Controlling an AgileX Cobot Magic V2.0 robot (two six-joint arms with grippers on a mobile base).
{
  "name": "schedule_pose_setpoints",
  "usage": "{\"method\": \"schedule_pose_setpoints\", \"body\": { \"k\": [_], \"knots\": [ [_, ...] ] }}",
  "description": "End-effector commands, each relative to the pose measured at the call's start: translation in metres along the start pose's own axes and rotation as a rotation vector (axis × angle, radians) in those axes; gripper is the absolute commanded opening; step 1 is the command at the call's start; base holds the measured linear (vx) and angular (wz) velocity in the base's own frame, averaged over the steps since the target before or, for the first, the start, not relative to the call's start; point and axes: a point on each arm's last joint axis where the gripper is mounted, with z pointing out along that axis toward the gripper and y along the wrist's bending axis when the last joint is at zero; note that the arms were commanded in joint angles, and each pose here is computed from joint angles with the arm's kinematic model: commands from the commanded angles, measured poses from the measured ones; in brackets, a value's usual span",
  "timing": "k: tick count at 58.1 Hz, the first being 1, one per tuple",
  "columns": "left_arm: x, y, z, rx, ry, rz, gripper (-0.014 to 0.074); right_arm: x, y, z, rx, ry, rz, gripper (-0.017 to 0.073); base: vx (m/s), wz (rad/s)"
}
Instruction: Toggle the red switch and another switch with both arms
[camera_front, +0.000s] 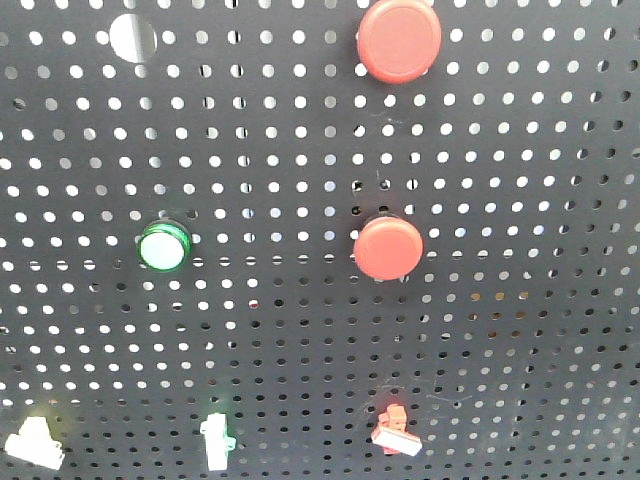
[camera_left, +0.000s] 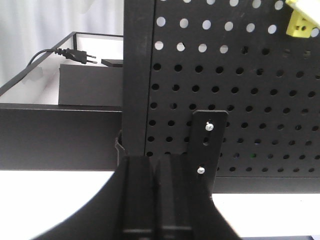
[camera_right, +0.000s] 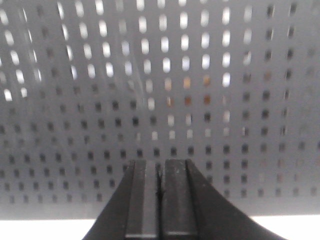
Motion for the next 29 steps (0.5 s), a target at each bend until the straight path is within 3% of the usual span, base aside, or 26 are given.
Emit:
{"method": "schedule_pose_setpoints", "body": {
  "k": [1,4,9,14,18,22,29],
  "knots": [
    [-0.005,-0.001,-0.001,0.012,-0.109,-0.001,0.0003,-0.018,0.0,-0.002,-0.006,-0.202,0.044,-0.0006,0.0,0.0],
    [-0.011,-0.001,-0.002,0.02,-0.175,-0.001,0.0003,-0.026,0.001,-0.003,-0.011,-0.227,0.069,-0.0006,0.0,0.0],
    [-0.03,-0.004,-0.007,0.049,-0.37,-0.022,0.0003,-0.044,0.003,-0.006,-0.015,-0.241,0.063,-0.0006,0.0,0.0],
    [-0.045,-0.005,-0.013,0.087,-0.511,-0.112,0.0003,-0.072,0.005,-0.011,-0.018,-0.233,0.054,-0.0006,0.0,0.0],
    [-0.06,-0.007,-0.018,0.095,-0.529,-0.131,0.0003,-0.096,0.008,-0.014,-0.018,-0.223,0.034,-0.0006,0.0,0.0],
    [-0.079,-0.009,-0.022,0.08,-0.464,-0.107,0.0003,-0.124,0.01,-0.013,-0.014,-0.201,-0.007,-0.0006,0.0,0.0],
    [-0.11,-0.011,-0.017,0.037,-0.341,-0.003,0.0003,-0.16,0.013,0.001,-0.008,-0.109,-0.062,-0.0006,0.0,0.0]
  ]
}}
